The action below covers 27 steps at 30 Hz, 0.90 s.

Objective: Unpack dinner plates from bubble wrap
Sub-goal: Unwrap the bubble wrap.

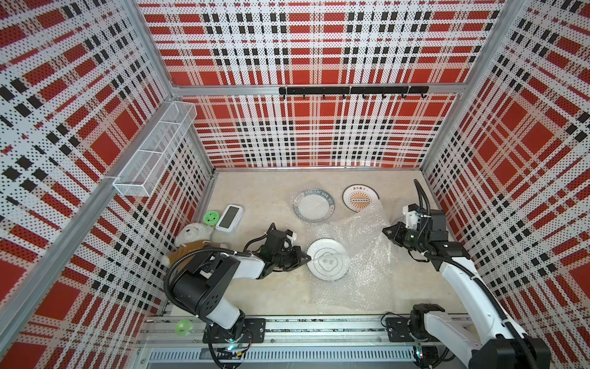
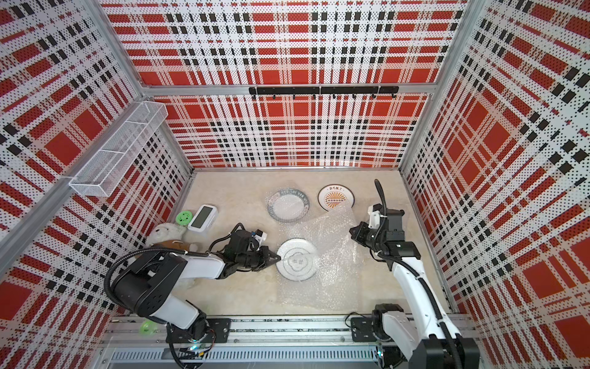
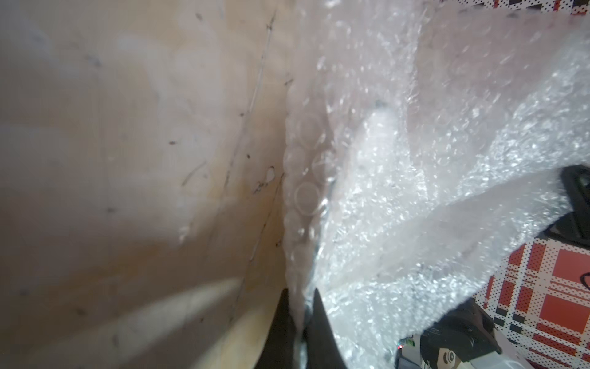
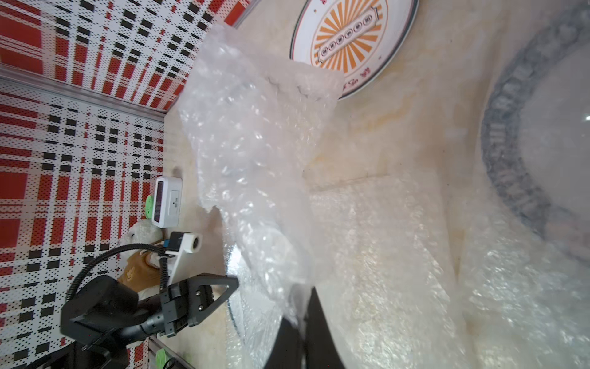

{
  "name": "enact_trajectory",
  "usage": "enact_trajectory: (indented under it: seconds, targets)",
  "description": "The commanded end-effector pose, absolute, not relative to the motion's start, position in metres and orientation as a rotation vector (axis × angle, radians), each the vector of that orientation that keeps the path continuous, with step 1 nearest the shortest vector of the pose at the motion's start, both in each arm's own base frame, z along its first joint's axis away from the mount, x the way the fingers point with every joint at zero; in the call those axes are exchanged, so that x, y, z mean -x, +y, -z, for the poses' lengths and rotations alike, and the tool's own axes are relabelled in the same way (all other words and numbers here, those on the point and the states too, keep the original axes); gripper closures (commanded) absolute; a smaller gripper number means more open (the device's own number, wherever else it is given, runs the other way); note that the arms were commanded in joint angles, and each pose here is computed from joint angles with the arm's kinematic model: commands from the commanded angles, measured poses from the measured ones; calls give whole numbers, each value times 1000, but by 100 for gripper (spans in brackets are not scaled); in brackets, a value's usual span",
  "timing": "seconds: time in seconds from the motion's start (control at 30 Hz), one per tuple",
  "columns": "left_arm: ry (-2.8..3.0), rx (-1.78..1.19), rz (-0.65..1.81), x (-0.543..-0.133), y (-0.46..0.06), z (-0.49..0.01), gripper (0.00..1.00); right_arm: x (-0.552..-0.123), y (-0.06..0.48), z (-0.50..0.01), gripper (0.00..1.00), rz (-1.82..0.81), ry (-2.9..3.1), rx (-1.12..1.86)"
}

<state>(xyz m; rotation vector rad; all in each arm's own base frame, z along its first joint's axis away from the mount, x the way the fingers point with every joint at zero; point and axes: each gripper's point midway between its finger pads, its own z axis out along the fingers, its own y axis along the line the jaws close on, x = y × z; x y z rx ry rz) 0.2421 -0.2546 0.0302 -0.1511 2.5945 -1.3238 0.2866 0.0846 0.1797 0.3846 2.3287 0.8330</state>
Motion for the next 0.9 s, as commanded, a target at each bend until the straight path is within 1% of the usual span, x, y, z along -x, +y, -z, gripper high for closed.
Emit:
enact_trajectory:
  seconds: [0.0, 0.27, 0.47, 0.57, 0.6, 0.67, 0.77, 0.87]
  targets:
    - [2581, 174, 1299, -250, -263, -25, 100, -279, 89, -198, 100, -868, 2294, -358]
    - [2500, 268, 1413, -264, -278, -22, 100, -265, 95, -224, 100, -919, 2250, -311]
    - [2513, 267, 1388, -263, -280, -20, 100, -264, 92, -241, 100, -883, 2215, -263]
    - [2526, 251, 1364, -261, -280, -20, 100, -266, 106, -253, 100, -986, 2181, -200]
    - [2529, 246, 1357, -260, -280, -20, 99, -267, 108, -255, 100, -1009, 2168, -194]
    - [2532, 234, 1340, -260, -280, -22, 95, -269, 108, -258, 100, -1009, 2157, -198]
    - [2538, 227, 1324, -259, -279, -23, 94, -269, 107, -265, 100, -993, 2139, -185]
    - [2542, 220, 1323, -259, -280, -23, 94, -268, 118, -278, 100, -1091, 2096, -144]
